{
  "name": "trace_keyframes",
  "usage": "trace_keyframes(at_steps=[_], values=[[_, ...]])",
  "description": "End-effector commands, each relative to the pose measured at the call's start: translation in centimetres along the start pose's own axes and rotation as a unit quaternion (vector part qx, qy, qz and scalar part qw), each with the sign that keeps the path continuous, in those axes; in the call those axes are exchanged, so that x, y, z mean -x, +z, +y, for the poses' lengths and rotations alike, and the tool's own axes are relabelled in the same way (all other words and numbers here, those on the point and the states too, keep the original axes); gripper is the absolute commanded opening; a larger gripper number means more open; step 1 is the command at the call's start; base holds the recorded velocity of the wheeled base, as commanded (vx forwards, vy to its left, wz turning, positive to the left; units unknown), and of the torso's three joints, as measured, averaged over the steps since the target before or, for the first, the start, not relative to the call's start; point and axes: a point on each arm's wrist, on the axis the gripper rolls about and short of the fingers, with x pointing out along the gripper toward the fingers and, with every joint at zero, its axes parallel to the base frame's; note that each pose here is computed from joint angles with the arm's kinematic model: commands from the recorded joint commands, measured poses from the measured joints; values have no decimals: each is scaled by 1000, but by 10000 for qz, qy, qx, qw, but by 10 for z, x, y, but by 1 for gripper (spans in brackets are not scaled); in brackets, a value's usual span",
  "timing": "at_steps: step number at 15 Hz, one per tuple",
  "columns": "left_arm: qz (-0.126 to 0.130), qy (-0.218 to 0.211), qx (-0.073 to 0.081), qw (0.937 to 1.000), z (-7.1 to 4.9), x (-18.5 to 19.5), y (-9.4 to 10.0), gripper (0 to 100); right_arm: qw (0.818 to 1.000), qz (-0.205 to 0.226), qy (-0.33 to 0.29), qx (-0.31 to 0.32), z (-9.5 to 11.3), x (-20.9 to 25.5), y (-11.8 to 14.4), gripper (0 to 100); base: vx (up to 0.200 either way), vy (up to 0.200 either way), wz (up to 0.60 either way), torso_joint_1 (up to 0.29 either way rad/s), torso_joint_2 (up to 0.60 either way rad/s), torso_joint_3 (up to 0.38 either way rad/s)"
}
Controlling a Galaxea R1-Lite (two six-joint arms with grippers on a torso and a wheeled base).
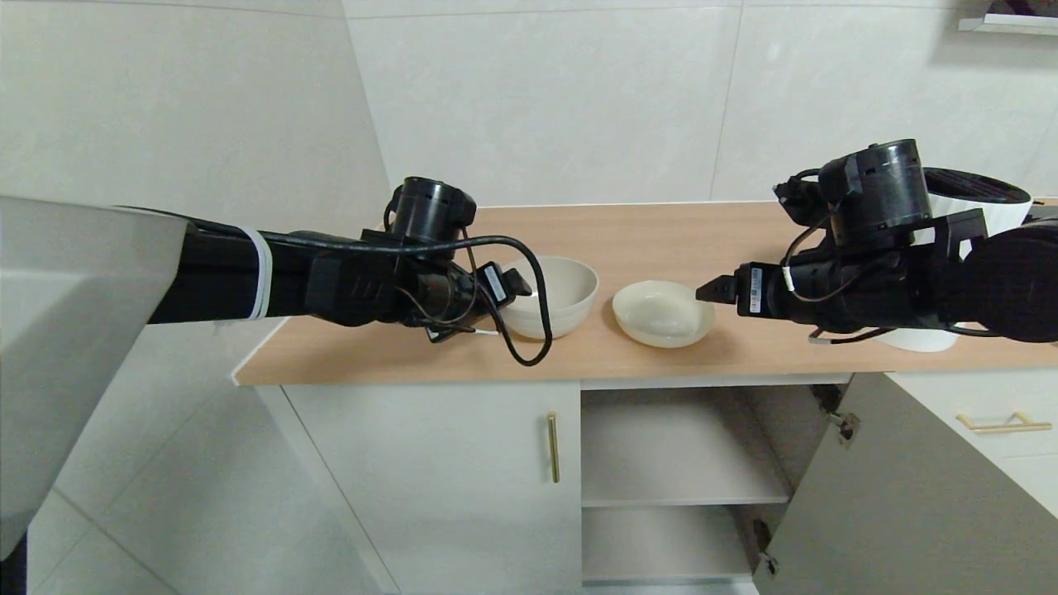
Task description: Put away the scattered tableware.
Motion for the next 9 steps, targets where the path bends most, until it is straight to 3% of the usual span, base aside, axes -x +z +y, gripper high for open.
trace_keyframes(at_steps=[1, 2, 9], values=[[4, 4, 0, 10000, 0, -1, 0, 100, 10000, -9, 4, 1, 0, 1, 0, 100, 0, 0, 0, 0, 0, 0], [4, 4, 0, 10000, 0, -1, 0, 0, 10000, -9, 4, 1, 0, 1, 0, 100, 0, 0, 0, 0, 0, 0], [-124, -47, 37, 9999, -3, 12, 5, 0, 10000, -4, 19, 1, 1, 1, 2, 100, 0, 0, 0, 0, 0, 0]])
